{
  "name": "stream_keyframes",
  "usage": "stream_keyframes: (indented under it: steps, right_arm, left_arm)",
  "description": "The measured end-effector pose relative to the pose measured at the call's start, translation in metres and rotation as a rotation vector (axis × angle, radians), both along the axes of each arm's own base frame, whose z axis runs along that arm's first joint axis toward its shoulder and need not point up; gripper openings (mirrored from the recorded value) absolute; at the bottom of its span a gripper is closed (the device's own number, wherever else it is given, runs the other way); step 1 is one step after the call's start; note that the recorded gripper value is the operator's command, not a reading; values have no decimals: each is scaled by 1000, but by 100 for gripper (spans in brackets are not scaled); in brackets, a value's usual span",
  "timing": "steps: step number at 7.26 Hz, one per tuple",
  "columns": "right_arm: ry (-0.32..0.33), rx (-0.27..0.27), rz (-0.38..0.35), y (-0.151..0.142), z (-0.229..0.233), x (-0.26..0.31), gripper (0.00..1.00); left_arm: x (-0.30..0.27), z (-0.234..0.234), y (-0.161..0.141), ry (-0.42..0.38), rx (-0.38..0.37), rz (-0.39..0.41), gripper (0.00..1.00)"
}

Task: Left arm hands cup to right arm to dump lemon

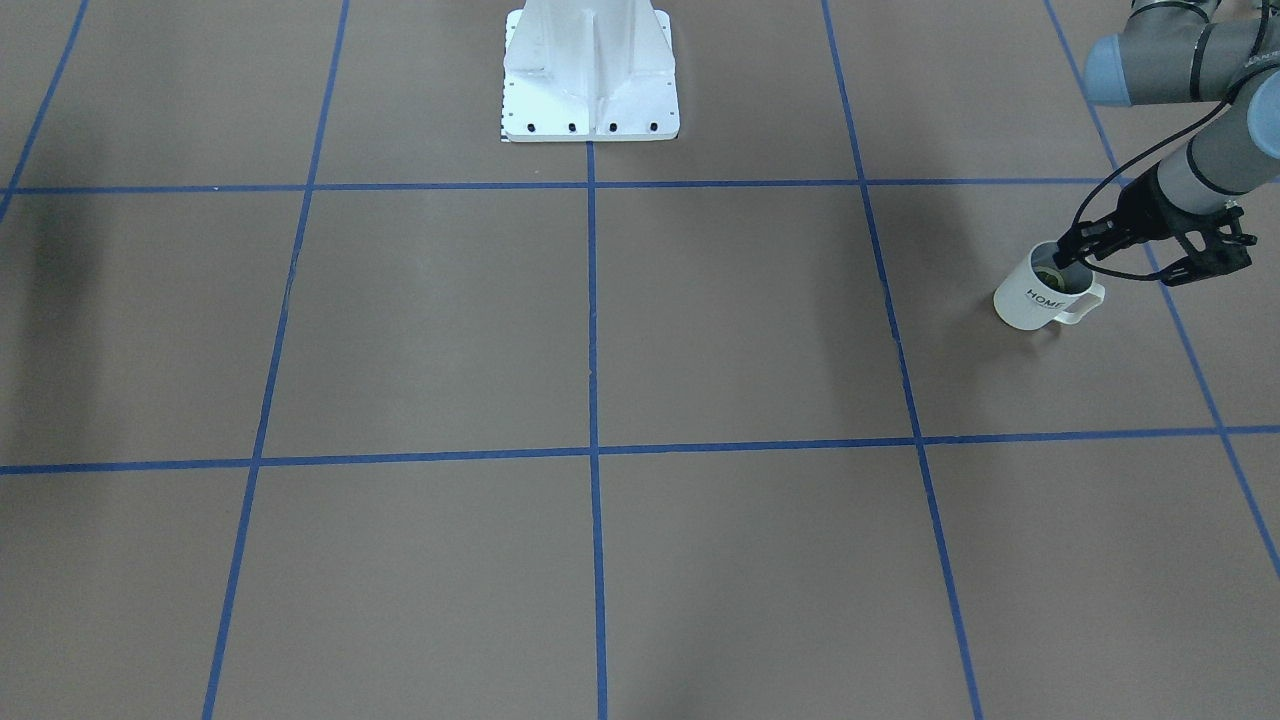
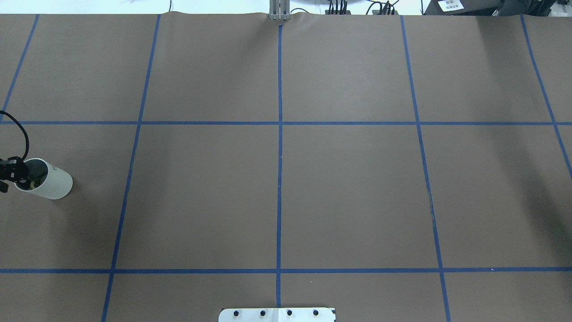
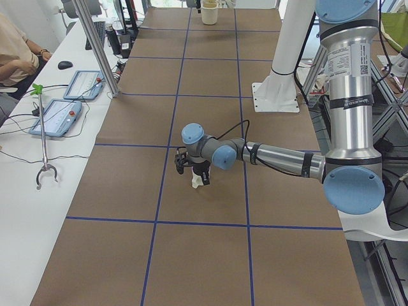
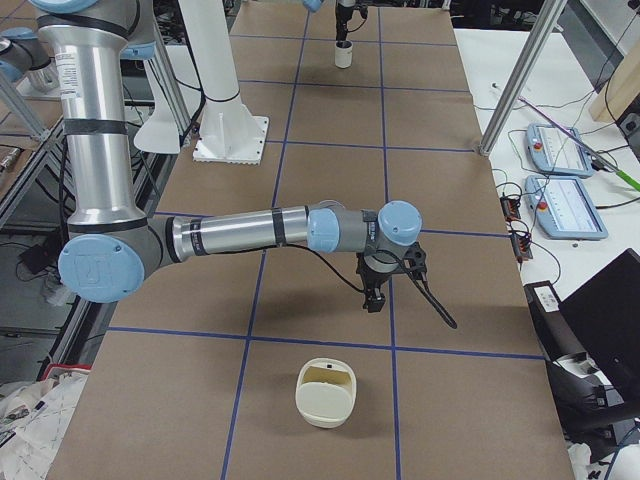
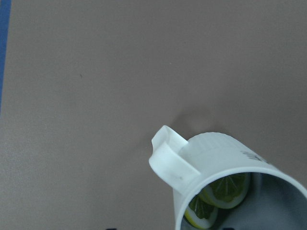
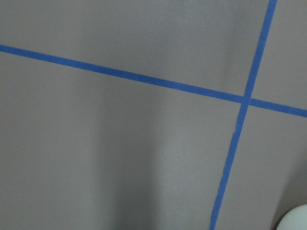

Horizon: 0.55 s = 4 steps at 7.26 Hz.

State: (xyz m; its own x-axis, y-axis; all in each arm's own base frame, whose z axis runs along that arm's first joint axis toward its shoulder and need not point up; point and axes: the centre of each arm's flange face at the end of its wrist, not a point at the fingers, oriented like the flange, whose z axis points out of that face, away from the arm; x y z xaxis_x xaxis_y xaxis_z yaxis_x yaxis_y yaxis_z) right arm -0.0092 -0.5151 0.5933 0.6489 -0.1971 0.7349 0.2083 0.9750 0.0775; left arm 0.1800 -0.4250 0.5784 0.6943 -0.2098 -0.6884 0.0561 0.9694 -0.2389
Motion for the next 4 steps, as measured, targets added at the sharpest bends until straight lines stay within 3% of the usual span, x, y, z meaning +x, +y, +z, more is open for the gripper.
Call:
stream_keyframes:
  steps: [2, 4]
  right_arm:
    - [-4, 7, -4, -1, -4, -3, 100]
    - [-26, 29, -10, -3, -13, -7, 100]
  left_arm:
    - [7, -17, -9, 17, -3, -24, 0]
    - [18, -63, -23, 71, -6, -47, 0]
